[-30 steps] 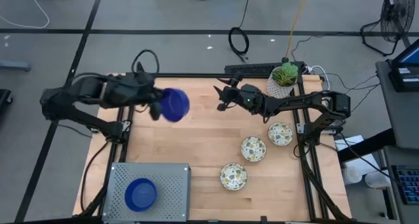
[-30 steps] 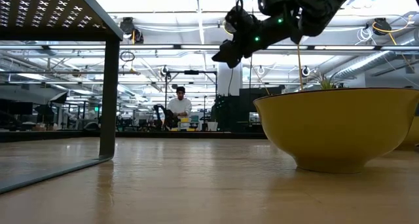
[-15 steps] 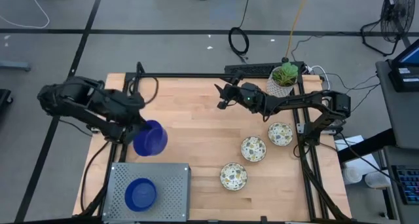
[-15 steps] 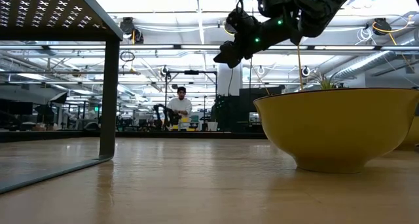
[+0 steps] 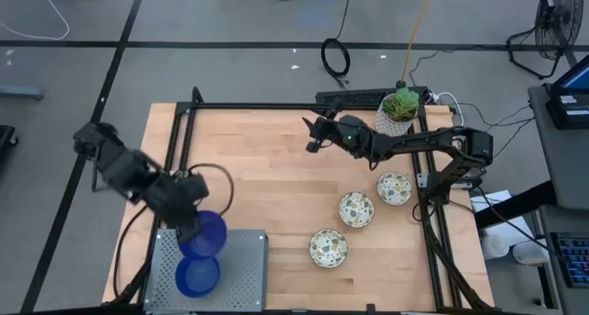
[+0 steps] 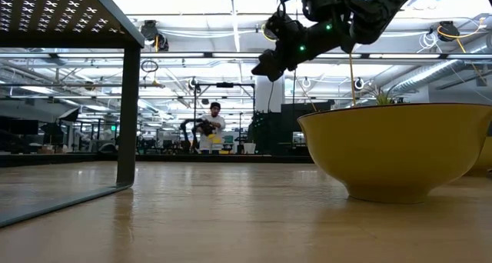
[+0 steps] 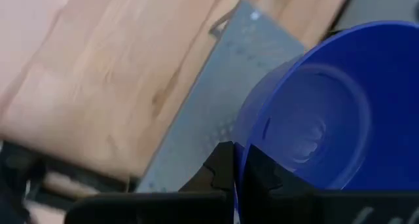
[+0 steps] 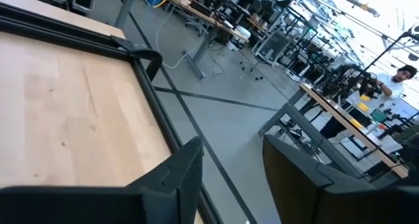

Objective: Pick & Place Mini bowls
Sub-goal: Stack the blue bowl on top of the other blue bowls on the shelf

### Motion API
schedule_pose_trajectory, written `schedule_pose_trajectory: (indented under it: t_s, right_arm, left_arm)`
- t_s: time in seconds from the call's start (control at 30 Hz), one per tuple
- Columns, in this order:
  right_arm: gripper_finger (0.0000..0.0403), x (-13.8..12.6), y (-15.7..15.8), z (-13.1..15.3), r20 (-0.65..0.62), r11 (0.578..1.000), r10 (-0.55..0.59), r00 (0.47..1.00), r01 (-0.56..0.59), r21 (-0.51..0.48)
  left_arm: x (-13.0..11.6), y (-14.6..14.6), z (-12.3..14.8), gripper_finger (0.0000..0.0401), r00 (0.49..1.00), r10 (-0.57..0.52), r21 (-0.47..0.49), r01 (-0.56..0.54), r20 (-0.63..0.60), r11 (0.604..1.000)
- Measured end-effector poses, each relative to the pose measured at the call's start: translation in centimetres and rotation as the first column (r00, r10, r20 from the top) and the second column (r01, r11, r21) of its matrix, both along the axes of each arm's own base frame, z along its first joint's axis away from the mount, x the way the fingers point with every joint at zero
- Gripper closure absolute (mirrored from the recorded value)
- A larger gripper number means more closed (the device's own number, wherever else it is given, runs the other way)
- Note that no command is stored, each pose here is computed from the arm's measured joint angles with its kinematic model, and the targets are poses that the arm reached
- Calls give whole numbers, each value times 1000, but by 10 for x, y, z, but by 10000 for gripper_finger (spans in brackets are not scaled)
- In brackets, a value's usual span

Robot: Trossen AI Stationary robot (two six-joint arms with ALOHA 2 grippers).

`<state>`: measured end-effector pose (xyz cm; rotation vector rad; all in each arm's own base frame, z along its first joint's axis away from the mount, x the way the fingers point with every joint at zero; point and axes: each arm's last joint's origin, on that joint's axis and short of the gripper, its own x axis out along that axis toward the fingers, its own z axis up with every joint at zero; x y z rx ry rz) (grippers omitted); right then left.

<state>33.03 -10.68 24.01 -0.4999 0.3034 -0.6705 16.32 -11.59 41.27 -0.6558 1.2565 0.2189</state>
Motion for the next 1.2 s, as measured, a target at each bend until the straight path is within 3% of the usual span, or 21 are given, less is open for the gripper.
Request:
schedule_pose_trajectory:
  t_s: [0.1,0.2,0.53,0.8,1.2]
  right_arm:
    - [257,-1,-3,0,-2,1000,-11,1000,11,0]
    - [258,-2,-7,0,-1,1000,-21,1000,21,2]
    - [258,-3,-10,0,0,1000,-29,1000,29,0]
    - [259,-3,-10,1,8,1000,-29,1000,29,1]
    - [259,-3,-10,1,17,999,-30,999,30,11]
  left_arm:
    - [-6,-21,-7,398,995,72,-2,-72,-68,997]
    - [-11,-42,-13,398,984,168,16,-167,-57,986]
    - [-23,-101,-43,392,891,418,45,-417,-179,908]
    - [-17,-121,-58,390,884,422,62,-419,-199,906]
    - [-21,-123,-63,383,886,412,129,-393,-211,911]
